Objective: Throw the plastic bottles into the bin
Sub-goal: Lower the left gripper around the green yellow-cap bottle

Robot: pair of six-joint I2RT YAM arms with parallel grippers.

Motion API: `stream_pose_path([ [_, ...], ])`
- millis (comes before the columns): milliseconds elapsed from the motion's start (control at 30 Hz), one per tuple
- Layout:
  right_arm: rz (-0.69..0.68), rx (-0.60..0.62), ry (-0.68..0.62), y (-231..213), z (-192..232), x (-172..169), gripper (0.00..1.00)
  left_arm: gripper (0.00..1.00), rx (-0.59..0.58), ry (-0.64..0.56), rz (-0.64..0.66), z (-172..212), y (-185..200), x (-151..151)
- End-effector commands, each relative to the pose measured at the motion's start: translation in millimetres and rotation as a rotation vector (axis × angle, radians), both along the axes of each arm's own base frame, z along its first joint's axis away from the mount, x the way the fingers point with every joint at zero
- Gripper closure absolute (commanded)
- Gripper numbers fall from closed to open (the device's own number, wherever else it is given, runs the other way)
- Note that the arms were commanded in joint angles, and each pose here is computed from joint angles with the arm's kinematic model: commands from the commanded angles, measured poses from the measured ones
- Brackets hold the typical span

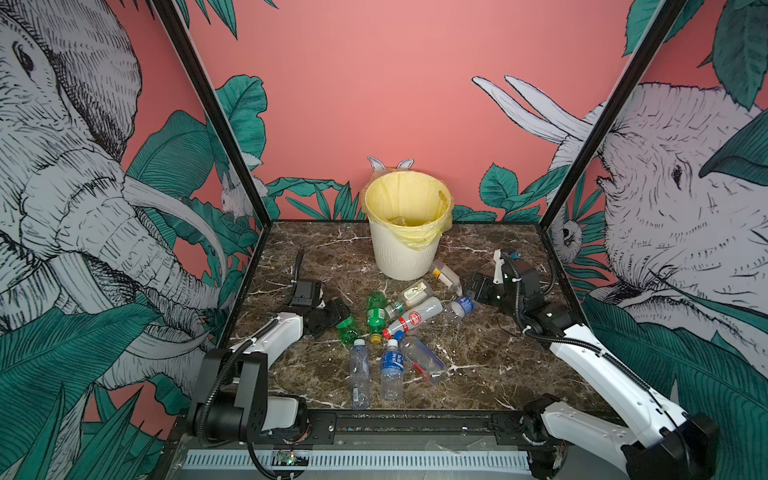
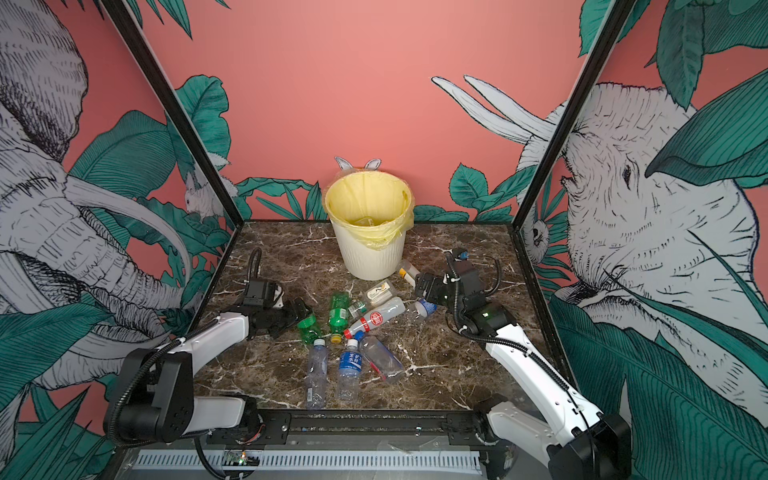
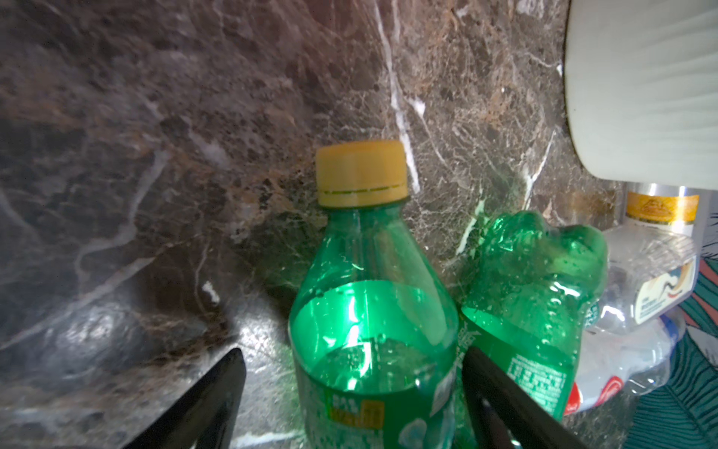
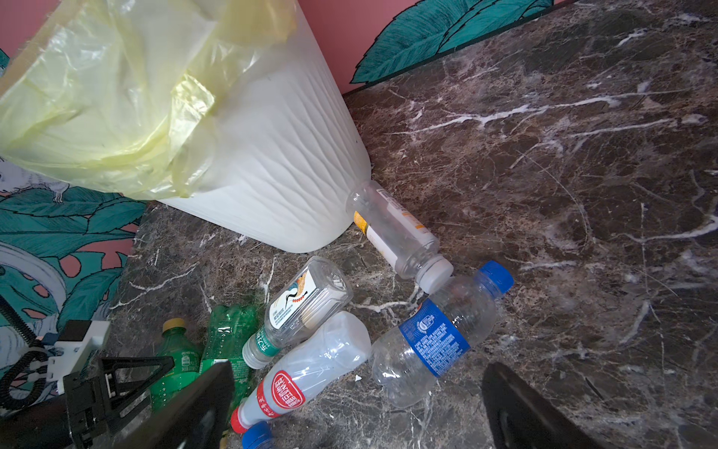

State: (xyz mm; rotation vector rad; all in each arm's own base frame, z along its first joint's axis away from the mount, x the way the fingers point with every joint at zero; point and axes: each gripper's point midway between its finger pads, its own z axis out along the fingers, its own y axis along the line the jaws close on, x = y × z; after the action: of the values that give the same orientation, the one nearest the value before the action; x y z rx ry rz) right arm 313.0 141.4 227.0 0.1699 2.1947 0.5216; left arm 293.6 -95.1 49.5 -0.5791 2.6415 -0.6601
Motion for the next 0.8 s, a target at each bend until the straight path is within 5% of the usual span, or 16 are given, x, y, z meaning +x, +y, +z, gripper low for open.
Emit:
stream_pose_path([
  [0,-0.019,0.007,-0.016,-0.7,3.8,3.3,0.01,0.14,-0.013,0.0,0.008,-4.5,-0.1,0.7],
  [767,-0.028,0.012,0.006,0.0,-3.9,7.3,0.01,0.45,-0.001,-0.006,-0.007,-7.6,-0.3,5.3],
])
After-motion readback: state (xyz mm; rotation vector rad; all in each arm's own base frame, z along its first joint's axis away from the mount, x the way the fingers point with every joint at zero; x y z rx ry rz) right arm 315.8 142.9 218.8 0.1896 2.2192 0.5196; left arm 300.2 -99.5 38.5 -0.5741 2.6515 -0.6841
